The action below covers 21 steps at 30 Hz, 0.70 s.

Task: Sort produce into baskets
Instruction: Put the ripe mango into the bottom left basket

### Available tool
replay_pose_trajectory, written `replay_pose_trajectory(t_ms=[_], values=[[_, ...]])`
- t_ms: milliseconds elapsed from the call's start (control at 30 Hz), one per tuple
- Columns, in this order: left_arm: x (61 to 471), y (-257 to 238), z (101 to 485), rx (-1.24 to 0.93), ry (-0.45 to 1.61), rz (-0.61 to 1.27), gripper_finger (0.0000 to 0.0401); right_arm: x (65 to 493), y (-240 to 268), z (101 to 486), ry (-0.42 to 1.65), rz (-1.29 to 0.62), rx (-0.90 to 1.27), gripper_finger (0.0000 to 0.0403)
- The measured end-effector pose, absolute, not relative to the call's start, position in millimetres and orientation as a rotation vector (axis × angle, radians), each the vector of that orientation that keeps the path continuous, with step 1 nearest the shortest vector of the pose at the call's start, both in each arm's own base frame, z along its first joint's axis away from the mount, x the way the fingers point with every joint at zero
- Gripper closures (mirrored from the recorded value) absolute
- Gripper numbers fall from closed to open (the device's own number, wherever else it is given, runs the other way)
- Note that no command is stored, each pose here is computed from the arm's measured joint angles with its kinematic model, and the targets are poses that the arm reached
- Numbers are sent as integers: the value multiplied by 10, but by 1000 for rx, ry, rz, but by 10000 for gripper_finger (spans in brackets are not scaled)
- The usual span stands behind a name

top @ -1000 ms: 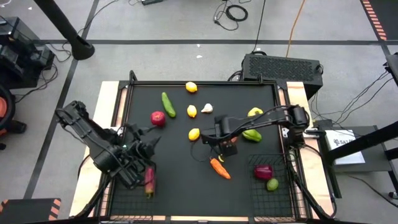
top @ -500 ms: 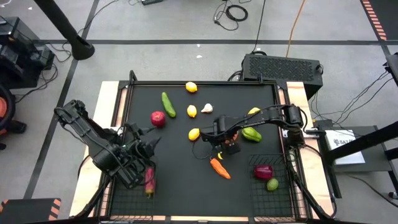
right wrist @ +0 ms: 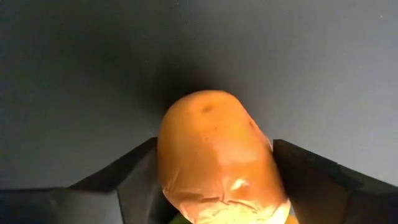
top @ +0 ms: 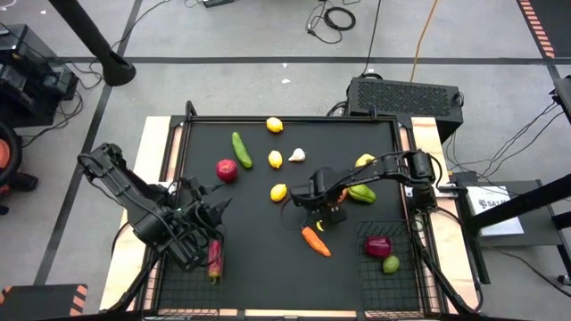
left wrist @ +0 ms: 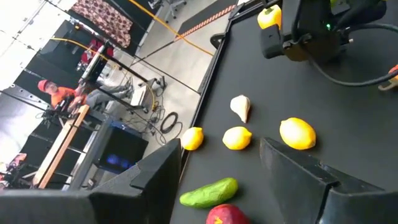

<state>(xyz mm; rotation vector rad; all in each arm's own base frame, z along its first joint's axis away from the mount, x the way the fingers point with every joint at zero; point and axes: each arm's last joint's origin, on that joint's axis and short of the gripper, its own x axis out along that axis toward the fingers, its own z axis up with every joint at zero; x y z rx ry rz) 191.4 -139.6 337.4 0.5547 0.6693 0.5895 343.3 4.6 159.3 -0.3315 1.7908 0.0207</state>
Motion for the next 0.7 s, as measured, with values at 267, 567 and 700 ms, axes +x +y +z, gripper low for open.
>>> replay_pose_trajectory(t_ms=[267, 567, 700], values=[[1919, -1400, 3374, 548, 665, 589, 175, 3427, 120, 1610, 1780, -42, -224, 142], [1919, -1401, 3373, 549, 666, 589, 175, 3653, 257, 1942, 1630, -23, -74, 139], [1895, -1428, 3369, 550, 677, 567, 175, 3893, 337, 2237, 1430, 12, 30, 137]])
